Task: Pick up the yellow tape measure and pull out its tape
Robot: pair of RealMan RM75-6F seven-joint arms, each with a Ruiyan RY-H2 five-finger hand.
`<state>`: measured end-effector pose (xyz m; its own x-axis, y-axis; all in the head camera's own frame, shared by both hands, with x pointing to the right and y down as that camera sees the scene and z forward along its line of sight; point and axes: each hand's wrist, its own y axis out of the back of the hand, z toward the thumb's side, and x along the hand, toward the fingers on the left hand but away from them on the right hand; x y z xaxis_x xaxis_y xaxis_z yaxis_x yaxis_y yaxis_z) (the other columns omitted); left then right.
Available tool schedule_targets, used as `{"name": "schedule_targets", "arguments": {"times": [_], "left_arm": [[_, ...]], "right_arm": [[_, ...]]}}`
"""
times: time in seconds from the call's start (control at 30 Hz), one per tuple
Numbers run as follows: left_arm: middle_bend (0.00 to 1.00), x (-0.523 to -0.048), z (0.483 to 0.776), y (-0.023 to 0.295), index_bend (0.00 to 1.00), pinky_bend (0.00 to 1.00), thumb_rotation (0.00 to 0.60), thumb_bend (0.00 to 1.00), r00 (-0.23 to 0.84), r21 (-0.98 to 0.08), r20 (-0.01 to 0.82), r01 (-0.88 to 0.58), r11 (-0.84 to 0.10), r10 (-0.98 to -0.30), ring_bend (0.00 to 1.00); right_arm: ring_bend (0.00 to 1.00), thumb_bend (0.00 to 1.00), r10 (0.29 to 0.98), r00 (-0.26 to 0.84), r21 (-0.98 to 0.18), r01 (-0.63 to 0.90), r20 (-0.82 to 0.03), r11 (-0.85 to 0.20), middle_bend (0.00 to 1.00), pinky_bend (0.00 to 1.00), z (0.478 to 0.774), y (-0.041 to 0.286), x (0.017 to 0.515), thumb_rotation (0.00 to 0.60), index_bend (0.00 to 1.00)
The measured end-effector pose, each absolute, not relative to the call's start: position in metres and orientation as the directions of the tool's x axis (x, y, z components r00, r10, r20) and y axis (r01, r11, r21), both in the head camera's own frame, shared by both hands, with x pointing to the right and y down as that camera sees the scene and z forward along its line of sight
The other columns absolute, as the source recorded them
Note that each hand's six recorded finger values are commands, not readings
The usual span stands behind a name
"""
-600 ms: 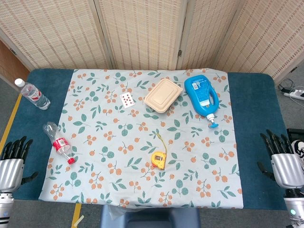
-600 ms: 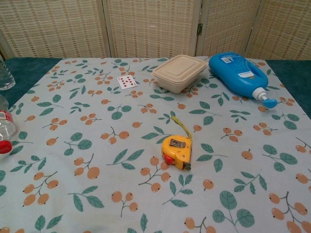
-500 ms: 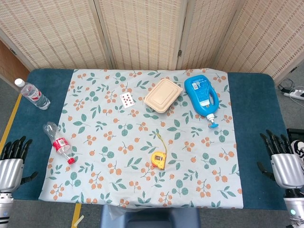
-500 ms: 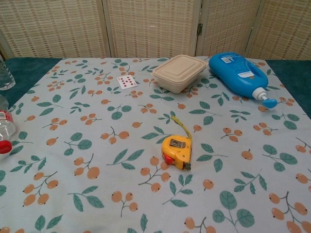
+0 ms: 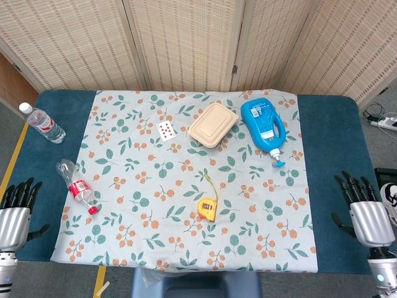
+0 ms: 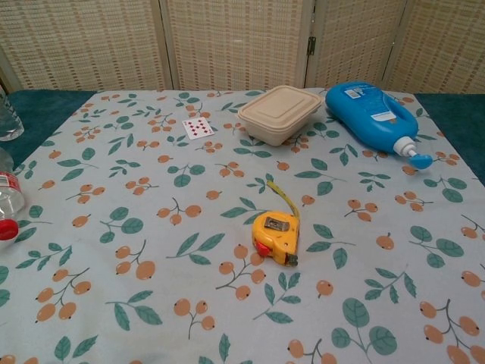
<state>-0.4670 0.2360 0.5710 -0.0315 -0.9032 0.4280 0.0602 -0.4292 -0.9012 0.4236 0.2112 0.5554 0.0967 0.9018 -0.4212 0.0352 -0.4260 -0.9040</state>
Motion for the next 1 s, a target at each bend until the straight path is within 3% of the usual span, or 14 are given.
{"name": "schedule_targets", "arguments": {"times": [0.3, 0.57, 1.0], "left_arm": [[0.0, -0.465, 0.566, 0.238, 0.02, 0.0, 0.6, 0.14, -0.03, -0.904, 0.423, 0.059, -0.424, -0.906, 0.0], [0.0, -0.464, 0.562, 0.239, 0.02, 0.0, 0.6, 0.15, -0.036, -0.904, 0.421, 0.061, -0.422, -0.906, 0.0], [0.0, -0.463, 0.553, 0.241, 0.02, 0.0, 0.6, 0.14, -0.037, -0.909, 0.41, 0.059, -0.412, -0.911, 0.0]], "right_arm": [[0.1, 0.34, 0.835, 0.25, -0.861, 0.01, -0.49, -0.509, 0.06, 0.0, 0.581, 0.203, 0.38, 0.6, 0.0], [0.1, 0.34, 0.744, 0.383, -0.819, -0.062, -0.548, -0.571, 0.06, 0.0, 0.621, 0.198, 0.332, 0.6, 0.0], [0.1, 0.34, 0.631, 0.551, -0.798, -0.113, -0.546, -0.592, 0.06, 0.0, 0.674, 0.196, 0.257, 0.6, 0.0]]}}
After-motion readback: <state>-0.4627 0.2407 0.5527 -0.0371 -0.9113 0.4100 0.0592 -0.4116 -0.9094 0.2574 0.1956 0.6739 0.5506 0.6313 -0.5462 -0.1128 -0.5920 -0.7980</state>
